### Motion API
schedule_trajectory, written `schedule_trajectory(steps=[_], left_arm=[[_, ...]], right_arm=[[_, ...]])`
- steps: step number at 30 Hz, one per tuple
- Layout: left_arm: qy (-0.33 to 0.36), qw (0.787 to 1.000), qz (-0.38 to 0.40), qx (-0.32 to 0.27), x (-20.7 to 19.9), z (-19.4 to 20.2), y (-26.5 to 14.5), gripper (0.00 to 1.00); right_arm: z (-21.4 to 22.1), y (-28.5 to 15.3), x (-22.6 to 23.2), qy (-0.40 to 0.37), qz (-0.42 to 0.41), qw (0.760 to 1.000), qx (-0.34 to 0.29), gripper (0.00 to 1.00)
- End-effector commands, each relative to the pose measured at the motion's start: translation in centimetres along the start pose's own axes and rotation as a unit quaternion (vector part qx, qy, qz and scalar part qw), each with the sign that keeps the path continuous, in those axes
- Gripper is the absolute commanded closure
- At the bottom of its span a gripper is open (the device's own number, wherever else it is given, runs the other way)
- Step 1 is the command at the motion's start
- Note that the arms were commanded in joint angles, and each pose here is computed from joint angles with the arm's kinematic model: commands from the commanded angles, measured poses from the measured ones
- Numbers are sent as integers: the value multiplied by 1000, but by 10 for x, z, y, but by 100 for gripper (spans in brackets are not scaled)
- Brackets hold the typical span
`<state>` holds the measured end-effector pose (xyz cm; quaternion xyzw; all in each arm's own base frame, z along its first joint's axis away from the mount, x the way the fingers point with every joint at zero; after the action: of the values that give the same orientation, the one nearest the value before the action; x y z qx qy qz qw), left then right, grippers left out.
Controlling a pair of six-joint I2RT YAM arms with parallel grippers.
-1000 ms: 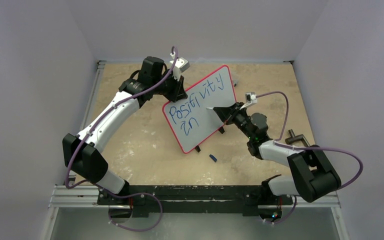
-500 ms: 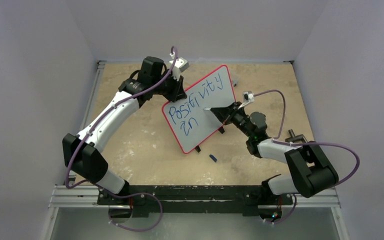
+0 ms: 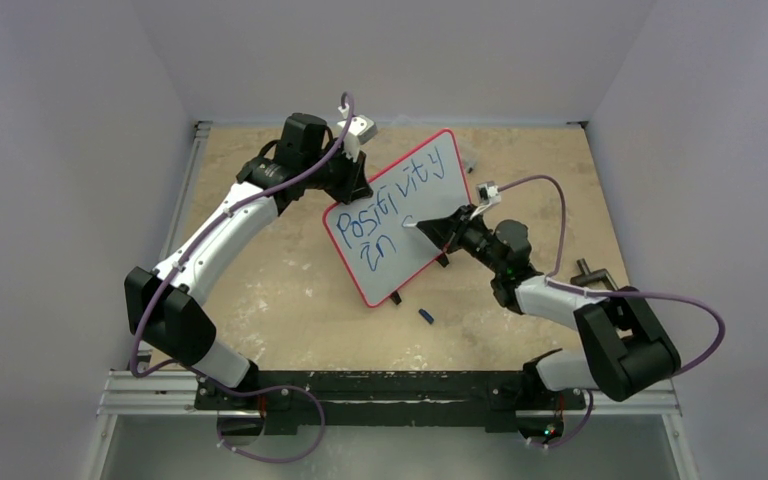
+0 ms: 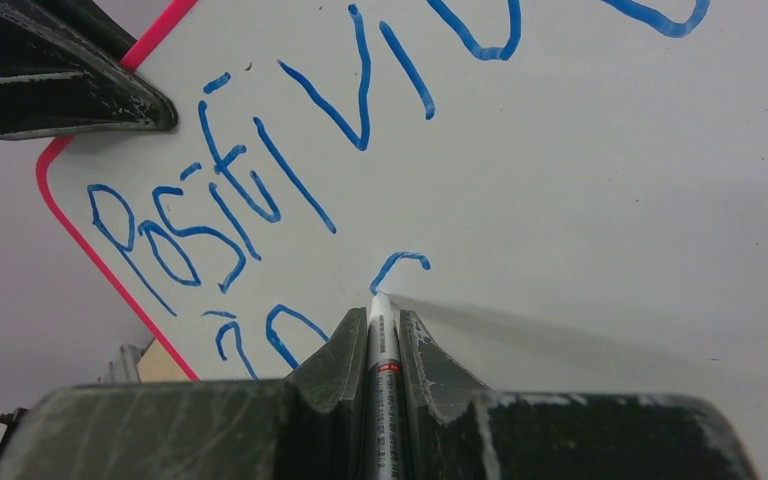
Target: Write a sentence on the whiteboard
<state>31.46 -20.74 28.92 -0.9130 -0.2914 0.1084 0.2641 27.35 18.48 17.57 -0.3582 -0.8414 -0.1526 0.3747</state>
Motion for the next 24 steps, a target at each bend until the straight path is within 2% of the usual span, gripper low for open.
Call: schedule_trajectory(steps=[1,8,24], left_arm=[[19,998,-13,62,0,24,-1,100],[19,998,-12,63,0,25,-1,100],[19,998,-11,65,0,25,-1,100]], right_arm=[[-4,1,-16,-40,80,996,0,100],[-12,2,-18,-51,106,993,-7,100],[-34,14,-4,-56,96,993,-33,100]])
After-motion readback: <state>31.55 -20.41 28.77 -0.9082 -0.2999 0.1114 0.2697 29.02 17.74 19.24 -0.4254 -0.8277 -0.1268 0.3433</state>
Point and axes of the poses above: each gripper's point midway between its finger pads, its own y axis out along the fingers, its own x axis along the line the jaws close on, z = x × y, the point moved 7 cm from there along -y, back along the fingers, and after that the axes turned 10 degrees about y, right-handed, at the moved point
